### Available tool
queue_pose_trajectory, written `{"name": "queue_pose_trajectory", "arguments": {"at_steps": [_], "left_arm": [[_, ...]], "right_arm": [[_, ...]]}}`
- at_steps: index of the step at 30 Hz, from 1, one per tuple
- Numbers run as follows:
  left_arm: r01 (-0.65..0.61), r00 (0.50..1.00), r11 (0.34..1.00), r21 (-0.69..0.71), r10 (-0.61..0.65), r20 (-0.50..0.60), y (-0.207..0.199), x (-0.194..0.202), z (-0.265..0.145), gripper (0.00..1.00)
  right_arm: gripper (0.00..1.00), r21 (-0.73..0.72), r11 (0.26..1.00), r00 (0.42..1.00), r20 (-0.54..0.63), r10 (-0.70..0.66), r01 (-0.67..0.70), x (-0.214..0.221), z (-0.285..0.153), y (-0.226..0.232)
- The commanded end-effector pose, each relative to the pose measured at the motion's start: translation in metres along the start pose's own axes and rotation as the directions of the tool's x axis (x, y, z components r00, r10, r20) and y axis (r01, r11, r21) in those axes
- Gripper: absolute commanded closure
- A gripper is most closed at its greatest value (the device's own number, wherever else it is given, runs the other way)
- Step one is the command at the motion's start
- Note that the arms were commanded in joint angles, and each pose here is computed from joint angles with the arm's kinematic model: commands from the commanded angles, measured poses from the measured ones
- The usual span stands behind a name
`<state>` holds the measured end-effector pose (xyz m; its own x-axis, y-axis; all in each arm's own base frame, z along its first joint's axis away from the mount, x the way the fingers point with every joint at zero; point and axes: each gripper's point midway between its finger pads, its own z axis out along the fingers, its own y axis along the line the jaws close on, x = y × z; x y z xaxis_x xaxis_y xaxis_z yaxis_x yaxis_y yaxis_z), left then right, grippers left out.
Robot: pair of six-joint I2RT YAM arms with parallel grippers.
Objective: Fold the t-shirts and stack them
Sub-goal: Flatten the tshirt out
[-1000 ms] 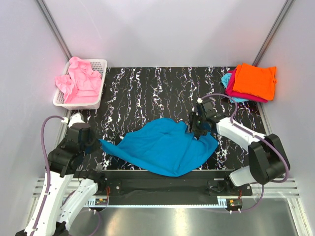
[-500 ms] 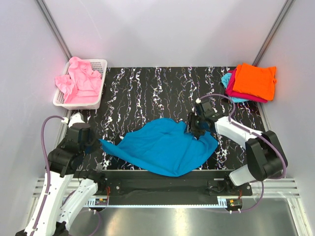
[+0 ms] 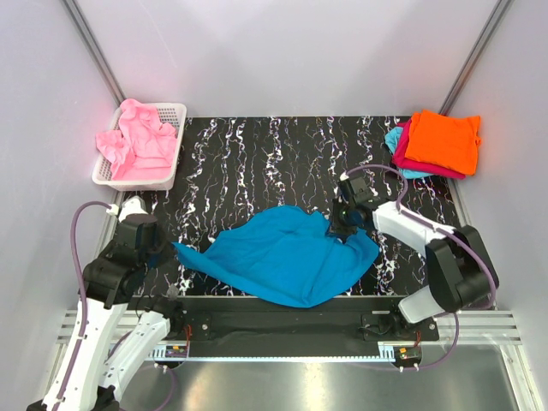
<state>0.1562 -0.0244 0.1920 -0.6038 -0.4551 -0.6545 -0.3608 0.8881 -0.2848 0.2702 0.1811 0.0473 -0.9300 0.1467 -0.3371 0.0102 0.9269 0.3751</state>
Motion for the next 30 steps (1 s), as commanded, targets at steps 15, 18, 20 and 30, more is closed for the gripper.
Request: {"name": "queue_pose_trajectory", "arguments": {"at_steps": [15,18,20,30], "left_arm": [[-0.015,0.986,0.988,0.153,-0.011,0.167,-0.058,-0.079,-0.021,1.0],[-0.041,0.982,0.978,0.203,0.002,0.19,-0.076,-0.094,-0.027,1.0],[-0.053,0.981,0.972,0.228,0.007,0.196,-0.091,-0.109,-0.028,1.0],[-0.107,0.929,0.974,0.201,0.026,0.37,-0.14,-0.213,-0.052,1.0]], "right_arm": [[1.0,-0.014,0.99,0.846,0.522,-0.111,0.138,-0.089,-0.247,0.051],[1.0,0.015,0.985,0.801,0.58,-0.147,0.17,-0.097,-0.278,0.052],[1.0,0.037,0.981,0.771,0.613,-0.172,0.19,-0.104,-0.294,0.054],[1.0,0.099,0.978,0.705,0.679,-0.203,0.185,-0.142,-0.31,0.062]]}}
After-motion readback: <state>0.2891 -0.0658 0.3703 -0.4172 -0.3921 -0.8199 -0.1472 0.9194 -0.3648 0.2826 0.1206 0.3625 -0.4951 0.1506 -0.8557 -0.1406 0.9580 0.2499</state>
